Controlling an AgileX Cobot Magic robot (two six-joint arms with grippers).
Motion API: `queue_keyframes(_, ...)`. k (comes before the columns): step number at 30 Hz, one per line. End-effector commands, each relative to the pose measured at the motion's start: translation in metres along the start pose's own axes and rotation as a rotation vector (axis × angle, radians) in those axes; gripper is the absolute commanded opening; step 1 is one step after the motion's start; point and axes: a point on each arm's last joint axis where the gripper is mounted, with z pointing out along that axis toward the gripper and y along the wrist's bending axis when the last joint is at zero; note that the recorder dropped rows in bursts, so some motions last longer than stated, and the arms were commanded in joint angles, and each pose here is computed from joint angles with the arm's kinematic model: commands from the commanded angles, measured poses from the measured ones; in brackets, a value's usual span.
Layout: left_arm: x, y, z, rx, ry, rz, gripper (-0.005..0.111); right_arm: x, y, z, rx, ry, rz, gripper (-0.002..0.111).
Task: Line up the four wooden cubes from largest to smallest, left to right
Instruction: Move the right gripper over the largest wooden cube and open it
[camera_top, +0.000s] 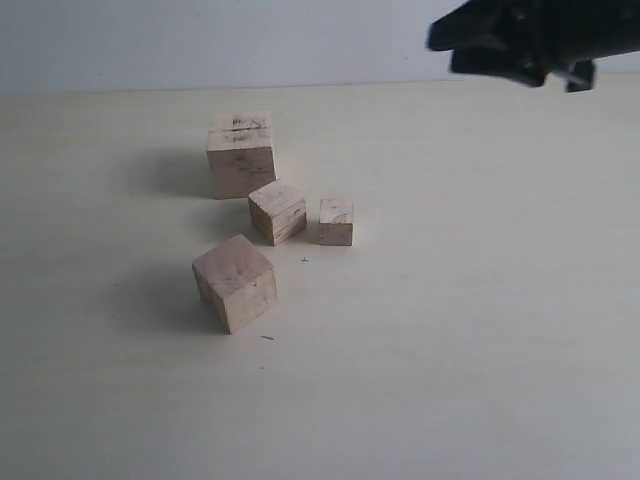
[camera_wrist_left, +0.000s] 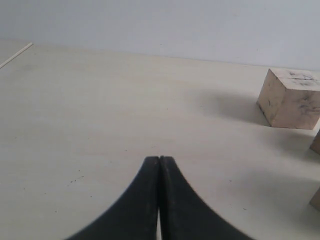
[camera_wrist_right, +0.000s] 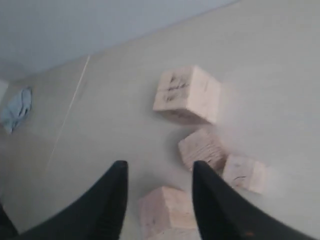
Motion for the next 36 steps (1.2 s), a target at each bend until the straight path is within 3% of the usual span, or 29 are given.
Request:
queue_keyframes(1,-0.001,0.0,-0.001,-0.002,-0.009,-0.009,0.0,0.014,0.027,0.047,-0.049,0.119,-0.124,0.065)
queue_keyframes(7,-0.001,0.0,-0.001,-0.002,-0.009,-0.009,0.0,0.02,0.062,0.095,-0.033,0.183,-0.362,0.073)
queue_keyframes(12,-0.001,0.0,-0.001,-0.002,-0.009,-0.009,0.0,0.019,0.079,0.127,-0.01,0.228,-0.471,0.079)
queue_keyframes(21,-0.001,0.0,-0.001,-0.002,-0.009,-0.009,0.0,0.017,0.069,0.151,0.069,0.27,-0.483,0.094)
queue_keyframes(29,-0.001,0.0,-0.001,-0.002,-0.009,-0.009,0.0,0.016,0.069,0.153,0.05,0.253,-0.614,0.094)
queue_keyframes(36,-0.001,0.0,-0.001,-0.002,-0.009,-0.009,0.0,0.016,0.08,0.159,0.055,0.166,-0.63,0.094)
